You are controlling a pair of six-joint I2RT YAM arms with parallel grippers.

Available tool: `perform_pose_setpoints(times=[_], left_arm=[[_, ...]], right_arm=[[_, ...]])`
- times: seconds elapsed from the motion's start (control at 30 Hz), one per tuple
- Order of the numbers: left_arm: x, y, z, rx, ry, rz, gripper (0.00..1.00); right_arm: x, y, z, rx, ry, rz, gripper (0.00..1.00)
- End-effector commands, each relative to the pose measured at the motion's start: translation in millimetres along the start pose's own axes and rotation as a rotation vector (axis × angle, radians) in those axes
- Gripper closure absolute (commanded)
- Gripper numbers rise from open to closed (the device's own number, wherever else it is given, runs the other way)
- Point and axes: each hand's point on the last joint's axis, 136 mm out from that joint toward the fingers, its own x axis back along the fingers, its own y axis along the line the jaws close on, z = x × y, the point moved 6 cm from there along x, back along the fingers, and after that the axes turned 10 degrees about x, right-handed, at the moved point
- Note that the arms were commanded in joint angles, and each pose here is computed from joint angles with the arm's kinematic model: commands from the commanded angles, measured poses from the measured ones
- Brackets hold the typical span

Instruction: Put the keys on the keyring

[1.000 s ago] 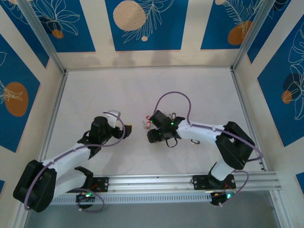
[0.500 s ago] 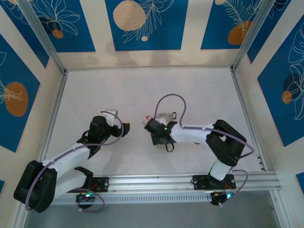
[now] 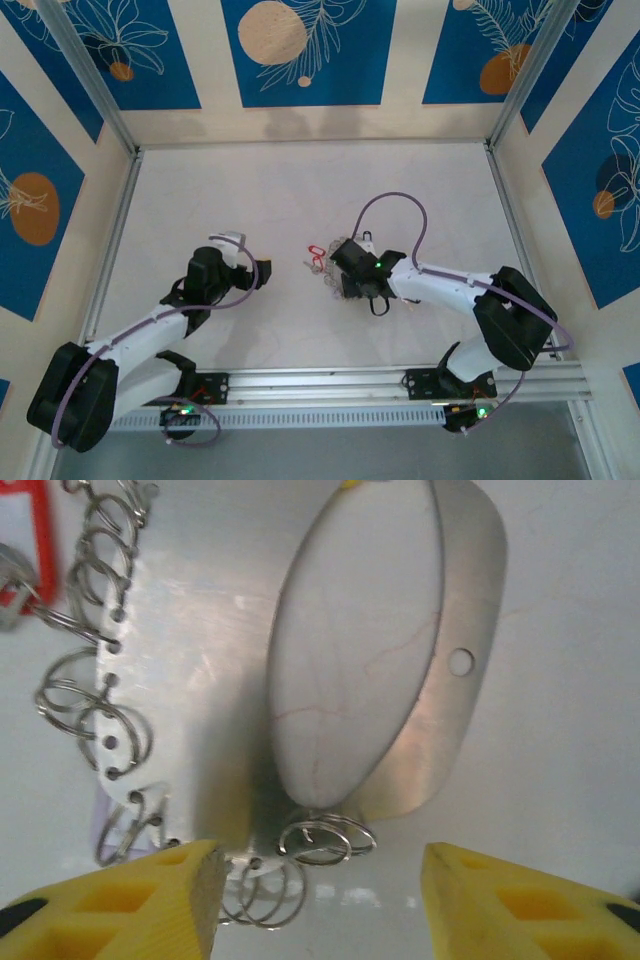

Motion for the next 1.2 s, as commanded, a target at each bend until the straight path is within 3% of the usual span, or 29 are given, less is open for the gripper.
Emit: perform_pose_setpoints(times=[0.0,0.17,0.43,0.7,0.93,1.17], left_arm=[[1.8,3.1,-5.0,0.012,-0.035,-0.011,0.0],[0.1,2.5,-4.8,0.009,-0.024,-0.009,0.0],[-3.4,2.1,-5.2,0.008,-0.007,-0.011,0.0],[-1.1,2.5,-4.3,0.009,-0.018,-0.008,0.0],[-0.6,2.5,-4.0,0.009,-0.02,-0.008,0.0],[0.0,2.7,-4.2,0.009,-0.023,-0.008,0.0]], right_arm=[[6.1,15.7,-9.9,-0.025,0.017,-0.113,0.51],[9.4,34.9,-12.4,-0.024,0.021,-0.171,0.56],[-12.3,41.0,-9.2,-0.019,0.064,-0.133,0.55],[-15.3,36.5,-8.4,0.007,0.063,-0.083,0.78],[-17.0,37.9,-6.3,0.001,0.076,-0.09,0.86],[-11.0,47.6,-7.3,-0.018,0.085,-0.181,0.82]])
